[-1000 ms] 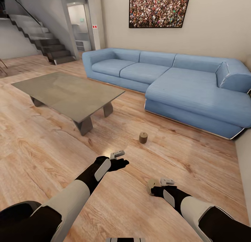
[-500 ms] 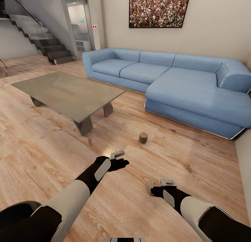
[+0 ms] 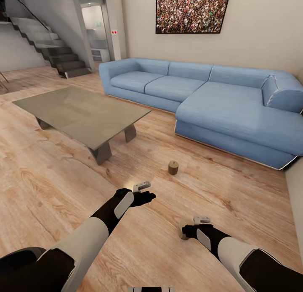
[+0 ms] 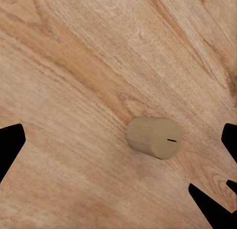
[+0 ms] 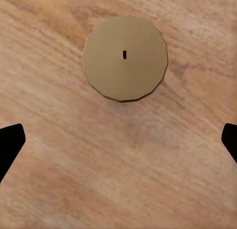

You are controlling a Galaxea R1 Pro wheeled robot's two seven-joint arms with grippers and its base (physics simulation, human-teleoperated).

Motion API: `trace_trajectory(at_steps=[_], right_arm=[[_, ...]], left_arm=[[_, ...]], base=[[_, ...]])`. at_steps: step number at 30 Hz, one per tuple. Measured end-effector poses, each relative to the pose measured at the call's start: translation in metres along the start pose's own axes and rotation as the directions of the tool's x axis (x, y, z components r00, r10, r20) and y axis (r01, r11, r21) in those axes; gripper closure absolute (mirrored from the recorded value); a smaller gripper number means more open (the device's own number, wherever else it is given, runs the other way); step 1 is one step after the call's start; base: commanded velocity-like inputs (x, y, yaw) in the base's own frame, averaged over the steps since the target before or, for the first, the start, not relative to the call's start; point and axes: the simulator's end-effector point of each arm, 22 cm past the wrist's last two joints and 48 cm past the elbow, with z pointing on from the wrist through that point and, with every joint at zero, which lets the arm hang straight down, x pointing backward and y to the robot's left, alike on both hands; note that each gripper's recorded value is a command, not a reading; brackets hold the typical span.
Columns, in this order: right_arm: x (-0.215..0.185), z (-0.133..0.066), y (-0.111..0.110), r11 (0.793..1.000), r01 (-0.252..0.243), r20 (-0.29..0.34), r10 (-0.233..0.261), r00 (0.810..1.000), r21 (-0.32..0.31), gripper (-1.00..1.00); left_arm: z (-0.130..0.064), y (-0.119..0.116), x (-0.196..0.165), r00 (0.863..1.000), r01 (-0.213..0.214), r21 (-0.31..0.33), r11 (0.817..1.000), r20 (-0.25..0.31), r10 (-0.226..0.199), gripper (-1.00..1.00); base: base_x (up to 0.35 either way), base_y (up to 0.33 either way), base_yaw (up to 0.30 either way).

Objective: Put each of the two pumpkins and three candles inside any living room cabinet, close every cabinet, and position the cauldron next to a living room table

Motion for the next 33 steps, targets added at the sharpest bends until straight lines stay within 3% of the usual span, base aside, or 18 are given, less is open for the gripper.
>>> trace_trajectory(at_steps=[9,19,33], right_arm=[[0.0001,0.0,0.0,1.0,0.0,0.0,0.0,1.0,0.0,-1.0],[0.0,-0.0002,0.0,1.0,0.0,0.0,0.0,1.0,0.0,-1.0],[0.0001,0.0,0.0,1.0,0.001,0.0,-0.001,1.0,0.0,-1.0]], left_arm=[[0.0,-0.0001,0.0002,1.0,-0.001,0.0,1.0,-0.001,0.001,-1.0],[-0.0002,-0.0001,0.0,1.0,-0.001,0.0,1.0,0.0,0.001,-1.0],[0.0001,-0.0001,0.0004,1.0,-0.004,-0.001,1.0,-0.001,0.004,-1.0]], base=[[0.02,0.0,0.0],[0.245,0.0,0.0],[0.018,0.0,0.0]])
